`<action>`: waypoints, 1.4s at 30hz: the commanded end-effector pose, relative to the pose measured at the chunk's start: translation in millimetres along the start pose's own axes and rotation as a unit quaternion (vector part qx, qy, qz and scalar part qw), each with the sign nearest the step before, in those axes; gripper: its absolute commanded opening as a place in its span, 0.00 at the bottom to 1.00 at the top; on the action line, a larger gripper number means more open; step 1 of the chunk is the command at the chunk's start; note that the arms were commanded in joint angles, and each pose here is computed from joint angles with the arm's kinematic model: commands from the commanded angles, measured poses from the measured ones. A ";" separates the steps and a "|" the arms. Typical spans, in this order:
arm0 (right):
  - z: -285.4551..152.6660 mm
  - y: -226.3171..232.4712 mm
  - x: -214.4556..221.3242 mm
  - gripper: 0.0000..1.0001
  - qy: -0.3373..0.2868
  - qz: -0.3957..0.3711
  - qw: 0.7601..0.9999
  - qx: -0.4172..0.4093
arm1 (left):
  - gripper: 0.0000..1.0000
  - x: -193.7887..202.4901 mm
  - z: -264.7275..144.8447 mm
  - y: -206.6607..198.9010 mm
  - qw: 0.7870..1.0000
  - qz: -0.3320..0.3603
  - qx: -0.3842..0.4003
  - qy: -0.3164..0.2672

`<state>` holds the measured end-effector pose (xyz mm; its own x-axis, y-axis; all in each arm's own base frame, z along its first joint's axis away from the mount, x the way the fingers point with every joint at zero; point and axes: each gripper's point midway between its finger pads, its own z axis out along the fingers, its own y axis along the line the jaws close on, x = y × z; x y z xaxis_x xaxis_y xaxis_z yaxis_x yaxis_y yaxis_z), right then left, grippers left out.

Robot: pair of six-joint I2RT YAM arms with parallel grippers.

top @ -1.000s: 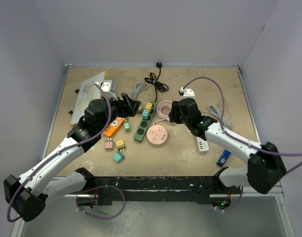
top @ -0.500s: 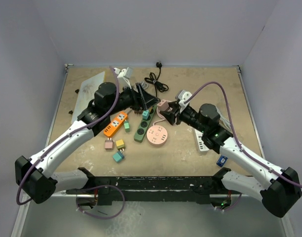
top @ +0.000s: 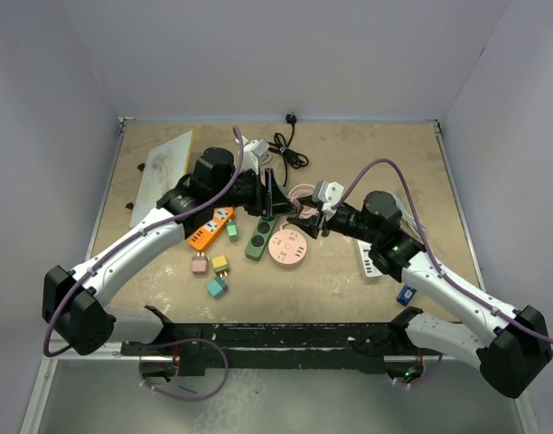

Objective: Insert the plug

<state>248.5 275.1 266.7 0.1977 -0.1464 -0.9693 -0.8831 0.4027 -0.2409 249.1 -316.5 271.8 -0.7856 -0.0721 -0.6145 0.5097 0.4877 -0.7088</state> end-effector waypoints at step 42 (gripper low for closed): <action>-22.3 -31.3 105.2 0.82 0.075 0.545 0.764 0.337 | 0.00 52.5 7.7 162.7 0.952 0.122 -0.271 0.070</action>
<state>280.7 227.4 170.1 -0.6045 0.4426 -0.6623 -0.1399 0.7595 0.6353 281.0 -232.3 117.9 -0.7560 0.2285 -0.6134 0.4352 0.8755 -0.2102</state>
